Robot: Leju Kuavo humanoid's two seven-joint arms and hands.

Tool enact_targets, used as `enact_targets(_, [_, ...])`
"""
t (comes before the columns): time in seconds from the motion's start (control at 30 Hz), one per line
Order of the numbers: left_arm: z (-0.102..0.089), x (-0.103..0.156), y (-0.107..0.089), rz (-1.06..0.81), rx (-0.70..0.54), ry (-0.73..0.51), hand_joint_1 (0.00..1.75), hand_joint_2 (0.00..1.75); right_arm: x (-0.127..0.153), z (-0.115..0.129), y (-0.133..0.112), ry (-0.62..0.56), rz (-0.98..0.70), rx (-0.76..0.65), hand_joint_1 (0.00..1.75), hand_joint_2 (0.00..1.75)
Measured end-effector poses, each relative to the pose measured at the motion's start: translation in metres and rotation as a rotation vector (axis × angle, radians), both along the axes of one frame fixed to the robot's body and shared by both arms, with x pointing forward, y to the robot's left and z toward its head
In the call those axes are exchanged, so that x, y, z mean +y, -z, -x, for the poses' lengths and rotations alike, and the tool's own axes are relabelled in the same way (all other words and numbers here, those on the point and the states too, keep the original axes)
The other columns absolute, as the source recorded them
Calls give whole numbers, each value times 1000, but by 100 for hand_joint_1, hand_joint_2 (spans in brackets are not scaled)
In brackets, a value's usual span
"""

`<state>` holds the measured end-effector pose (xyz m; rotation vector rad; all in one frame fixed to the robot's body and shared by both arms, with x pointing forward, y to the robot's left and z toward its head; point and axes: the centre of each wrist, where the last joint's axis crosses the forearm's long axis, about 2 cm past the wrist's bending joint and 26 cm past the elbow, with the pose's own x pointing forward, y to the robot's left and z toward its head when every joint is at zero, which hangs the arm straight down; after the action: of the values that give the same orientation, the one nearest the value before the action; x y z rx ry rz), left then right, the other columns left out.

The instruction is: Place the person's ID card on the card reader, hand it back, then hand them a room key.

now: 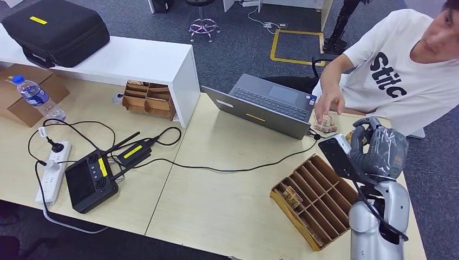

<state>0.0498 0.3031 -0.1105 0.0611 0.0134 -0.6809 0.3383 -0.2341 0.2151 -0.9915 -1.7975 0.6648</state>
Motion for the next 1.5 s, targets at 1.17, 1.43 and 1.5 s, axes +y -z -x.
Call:
enact_targets(1.17, [-6,-2,-1,9,-6,94,0,0,26,-85,-29,87,218,184,0,175])
enact_targets(1.43, [-5,-1,-1,7,-6,94,0,0,16,-88,-20,24,56,243,0,175])
enact_targets(1.5, [-5,0,-1,5,-5,94,0,0,8,-89,-19,14,-25,262,0,175])
